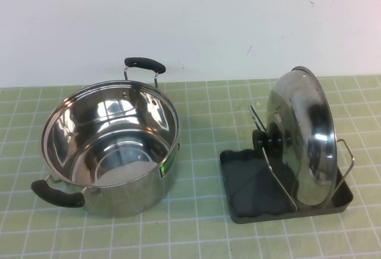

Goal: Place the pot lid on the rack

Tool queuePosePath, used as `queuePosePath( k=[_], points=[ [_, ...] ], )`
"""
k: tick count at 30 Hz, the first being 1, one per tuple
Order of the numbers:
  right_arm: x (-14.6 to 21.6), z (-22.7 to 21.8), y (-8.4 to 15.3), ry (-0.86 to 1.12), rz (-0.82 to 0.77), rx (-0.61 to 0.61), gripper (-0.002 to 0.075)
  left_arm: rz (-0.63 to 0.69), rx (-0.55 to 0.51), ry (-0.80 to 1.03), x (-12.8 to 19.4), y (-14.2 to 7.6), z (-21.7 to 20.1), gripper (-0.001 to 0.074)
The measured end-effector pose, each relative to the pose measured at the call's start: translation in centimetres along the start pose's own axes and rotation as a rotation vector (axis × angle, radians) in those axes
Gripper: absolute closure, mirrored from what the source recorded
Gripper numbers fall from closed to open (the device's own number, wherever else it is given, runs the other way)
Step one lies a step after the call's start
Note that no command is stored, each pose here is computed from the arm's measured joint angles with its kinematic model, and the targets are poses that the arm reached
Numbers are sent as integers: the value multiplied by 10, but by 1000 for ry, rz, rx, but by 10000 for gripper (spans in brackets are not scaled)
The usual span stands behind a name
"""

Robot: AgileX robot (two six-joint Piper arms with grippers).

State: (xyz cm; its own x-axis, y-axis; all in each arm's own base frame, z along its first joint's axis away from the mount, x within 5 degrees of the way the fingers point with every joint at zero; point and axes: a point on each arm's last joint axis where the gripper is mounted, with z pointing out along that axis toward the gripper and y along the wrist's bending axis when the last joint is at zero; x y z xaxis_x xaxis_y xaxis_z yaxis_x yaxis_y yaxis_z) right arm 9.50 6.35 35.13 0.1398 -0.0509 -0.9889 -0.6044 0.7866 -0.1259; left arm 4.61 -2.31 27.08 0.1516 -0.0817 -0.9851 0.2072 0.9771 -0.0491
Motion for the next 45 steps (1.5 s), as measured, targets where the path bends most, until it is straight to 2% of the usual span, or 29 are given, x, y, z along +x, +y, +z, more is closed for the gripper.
queuePosePath(
  k=[6,10,16,29,33,39,45],
  points=[
    [17,-44,17,-106,-114,27,727,-2,2,15,20,0,-4,733],
    [28,-53,18,-118,-130,72,727,-2,58,44,26,-4,-5,733],
    [41,-52,17,-85,-107,86,727,-9,190,110,37,-16,-6,734],
    [41,-52,17,-86,-97,85,727,-4,470,210,47,-39,-15,733],
    [58,-51,5,-25,-71,222,727,-2,527,231,49,-44,-18,733],
    [97,-63,-13,77,-198,473,727,1,580,252,50,-47,-21,734],
    [122,-71,-10,72,-165,545,727,1,581,253,50,-48,-21,733]
  ],
)
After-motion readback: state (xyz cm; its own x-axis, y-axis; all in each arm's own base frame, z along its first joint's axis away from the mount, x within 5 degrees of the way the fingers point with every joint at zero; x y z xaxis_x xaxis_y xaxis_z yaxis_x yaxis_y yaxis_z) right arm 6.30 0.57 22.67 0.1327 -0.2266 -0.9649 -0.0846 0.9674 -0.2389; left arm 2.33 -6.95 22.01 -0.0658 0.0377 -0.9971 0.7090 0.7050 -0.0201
